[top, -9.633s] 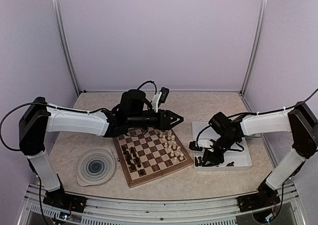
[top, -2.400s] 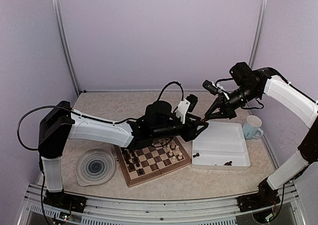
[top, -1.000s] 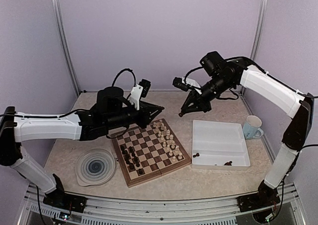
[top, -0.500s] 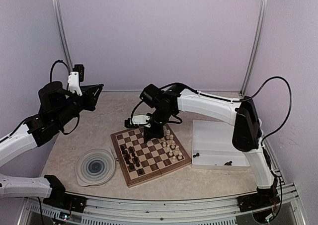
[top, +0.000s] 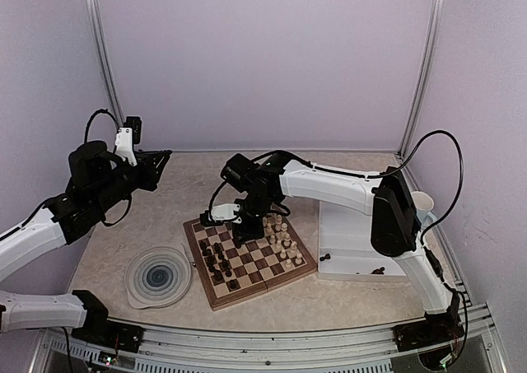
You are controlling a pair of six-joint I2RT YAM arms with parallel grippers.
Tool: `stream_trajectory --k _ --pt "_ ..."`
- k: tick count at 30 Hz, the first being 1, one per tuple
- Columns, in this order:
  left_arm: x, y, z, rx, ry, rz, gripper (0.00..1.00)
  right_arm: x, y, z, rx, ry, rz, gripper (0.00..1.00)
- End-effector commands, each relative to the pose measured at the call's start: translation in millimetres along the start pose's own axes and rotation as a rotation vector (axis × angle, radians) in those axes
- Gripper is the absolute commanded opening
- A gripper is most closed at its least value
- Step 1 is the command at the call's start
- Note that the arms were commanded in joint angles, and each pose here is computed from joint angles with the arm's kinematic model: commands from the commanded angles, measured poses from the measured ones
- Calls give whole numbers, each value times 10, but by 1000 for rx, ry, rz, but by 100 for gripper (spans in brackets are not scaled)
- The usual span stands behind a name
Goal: Set up the chess pieces on the board
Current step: Place the knight on the chessboard.
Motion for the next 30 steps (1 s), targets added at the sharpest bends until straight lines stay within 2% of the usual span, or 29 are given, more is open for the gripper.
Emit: stream_trajectory --k 1,4,7,12,17,21,24,30 --pt "-15 40 -1 -46 -21 -1 4 102 -49 27 -3 -9 -23 33" --pt "-39 74 -3 -58 -21 9 4 171 -232 13 -6 -15 -68 41" --pt "-82 114 -87 -138 -23 28 4 210 -449 12 10 -15 -115 43" --pt "-184 156 -404 -413 -14 89 4 162 -1128 -41 5 -11 -246 42" --pt "-402 218 -790 -682 -26 218 5 32 -1724 -52 -131 -48 -329 42" --pt "-541 250 -992 -823 -105 286 5 -40 -1879 43 -182 -66 -343 44" --pt "-610 285 -1098 -872 -155 309 7 -72 -1899 118 -170 -69 -359 44" --pt "-523 210 -1241 -1016 -352 223 7 -7 -1995 252 -133 -91 -432 44"
Point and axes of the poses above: each gripper's point midway between its finger pads, its own y axis out along the fingers, its own z axis along the line the jaws close on, x = y × z, the point moved 6 cm from there along -y, back along the fingers
